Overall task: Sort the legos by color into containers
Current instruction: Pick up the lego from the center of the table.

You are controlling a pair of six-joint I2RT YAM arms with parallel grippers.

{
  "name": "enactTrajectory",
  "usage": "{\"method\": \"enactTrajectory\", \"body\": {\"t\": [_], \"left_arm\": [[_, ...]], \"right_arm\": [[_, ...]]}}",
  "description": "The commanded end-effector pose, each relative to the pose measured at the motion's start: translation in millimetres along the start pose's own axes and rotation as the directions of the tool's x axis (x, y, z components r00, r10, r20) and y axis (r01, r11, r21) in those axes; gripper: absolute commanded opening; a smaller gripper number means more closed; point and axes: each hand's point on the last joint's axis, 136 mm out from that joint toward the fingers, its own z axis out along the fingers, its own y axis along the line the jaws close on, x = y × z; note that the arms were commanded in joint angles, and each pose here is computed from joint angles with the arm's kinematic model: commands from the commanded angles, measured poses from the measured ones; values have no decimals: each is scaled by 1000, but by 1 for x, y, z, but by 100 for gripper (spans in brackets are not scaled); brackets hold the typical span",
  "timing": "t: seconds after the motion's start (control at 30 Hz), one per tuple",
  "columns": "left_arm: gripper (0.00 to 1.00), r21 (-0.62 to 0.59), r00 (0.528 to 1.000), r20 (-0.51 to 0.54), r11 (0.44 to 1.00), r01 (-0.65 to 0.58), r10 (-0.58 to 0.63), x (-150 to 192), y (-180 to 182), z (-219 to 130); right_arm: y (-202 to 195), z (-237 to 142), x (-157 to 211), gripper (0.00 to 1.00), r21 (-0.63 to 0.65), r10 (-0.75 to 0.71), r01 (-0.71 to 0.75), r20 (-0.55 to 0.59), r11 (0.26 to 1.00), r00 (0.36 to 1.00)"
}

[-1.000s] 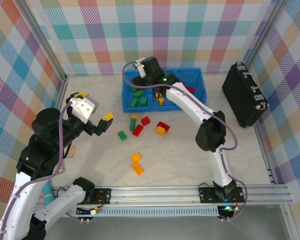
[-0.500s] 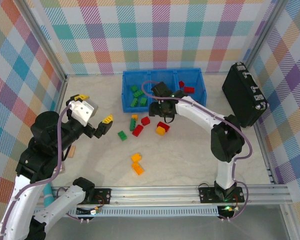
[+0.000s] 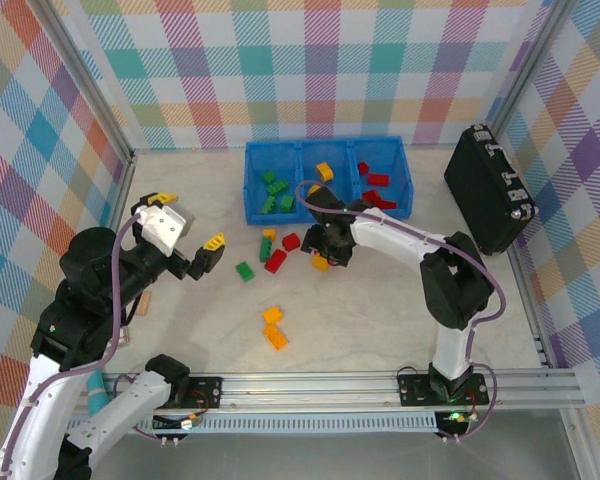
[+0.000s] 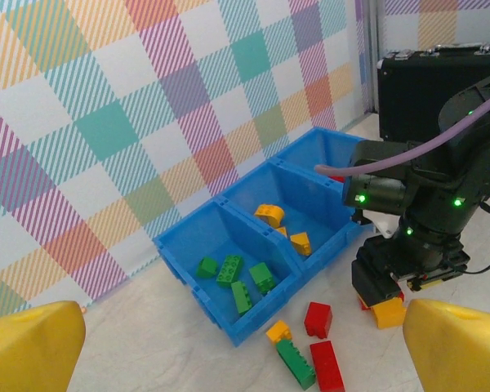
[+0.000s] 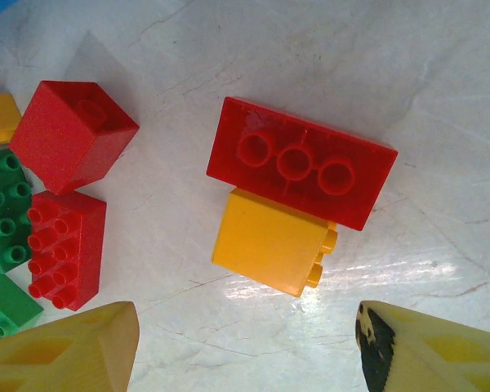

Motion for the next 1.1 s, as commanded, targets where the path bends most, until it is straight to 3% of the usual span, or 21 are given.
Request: {"method": "enactTrajectory", "body": {"t": [0.0, 0.5, 0.67, 1.0, 1.07], "left_arm": [[100, 12, 999, 41, 1000, 3, -4, -8, -3, -2], [100, -4, 999, 39, 1000, -2, 2, -6, -1, -5], [100, -10, 999, 39, 1000, -5, 5, -5, 0, -5], [100, -11, 999, 36, 1000, -8, 8, -4, 0, -2], [100, -10, 999, 35, 1000, -8, 8, -4, 0, -2]], "right_arm": [[-5, 13, 10, 71, 24, 52, -51, -42, 998, 998], [-11, 47, 12, 71, 96, 52, -45, -76, 994, 996], [-14, 55, 13, 52, 111, 36, -27, -82, 993, 996], [-17, 66, 16, 32, 119, -23, 37, -115, 992, 993], [-14, 63, 16, 32, 100, -58, 70, -115, 993, 992]]}}
